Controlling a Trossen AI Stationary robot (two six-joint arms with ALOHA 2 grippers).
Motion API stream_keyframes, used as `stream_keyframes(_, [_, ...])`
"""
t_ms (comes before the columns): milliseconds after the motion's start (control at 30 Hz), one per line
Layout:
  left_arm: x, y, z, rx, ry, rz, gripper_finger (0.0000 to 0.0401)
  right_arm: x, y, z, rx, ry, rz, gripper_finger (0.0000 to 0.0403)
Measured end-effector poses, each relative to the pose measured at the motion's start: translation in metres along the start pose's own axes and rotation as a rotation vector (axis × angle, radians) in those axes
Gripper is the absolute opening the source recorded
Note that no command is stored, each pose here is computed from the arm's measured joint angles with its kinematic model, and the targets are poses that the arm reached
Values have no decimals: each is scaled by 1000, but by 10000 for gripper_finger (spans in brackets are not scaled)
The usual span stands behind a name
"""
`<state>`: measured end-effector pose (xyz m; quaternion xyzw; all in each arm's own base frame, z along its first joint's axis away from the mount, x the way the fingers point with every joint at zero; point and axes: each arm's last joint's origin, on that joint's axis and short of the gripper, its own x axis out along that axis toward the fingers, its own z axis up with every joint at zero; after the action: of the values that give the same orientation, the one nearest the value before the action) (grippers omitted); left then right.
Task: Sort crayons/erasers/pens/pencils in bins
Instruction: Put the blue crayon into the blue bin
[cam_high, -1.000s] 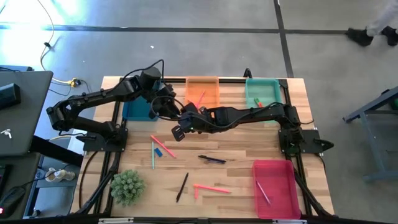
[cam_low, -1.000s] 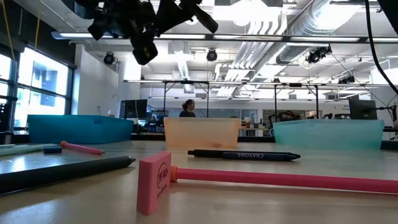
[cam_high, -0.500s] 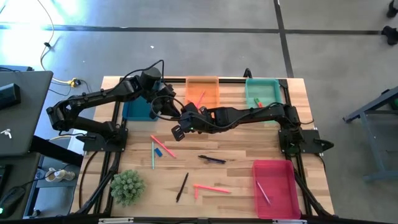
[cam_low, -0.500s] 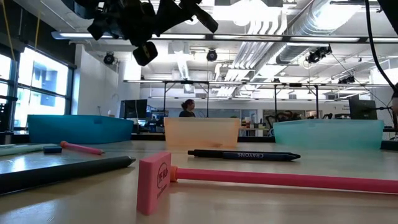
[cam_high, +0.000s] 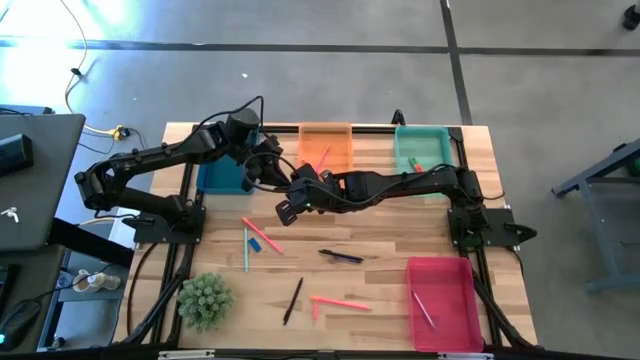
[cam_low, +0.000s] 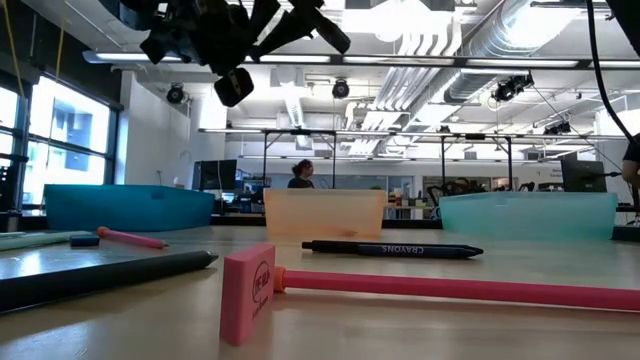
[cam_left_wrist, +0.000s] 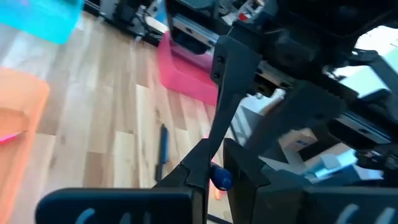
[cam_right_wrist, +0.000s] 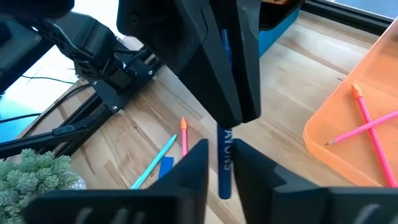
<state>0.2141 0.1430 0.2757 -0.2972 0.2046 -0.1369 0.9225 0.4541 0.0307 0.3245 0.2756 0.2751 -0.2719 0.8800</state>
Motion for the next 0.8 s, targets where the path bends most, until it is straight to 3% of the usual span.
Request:
stream_keyframes(333, [-14,13,0,-42,-42,154,21,-1,-14,7,-22,53,-35,169])
stream_keyframes(800, [-58,39,-23,-243,49,687,21,-18,-45,30,-190,103,-132,181])
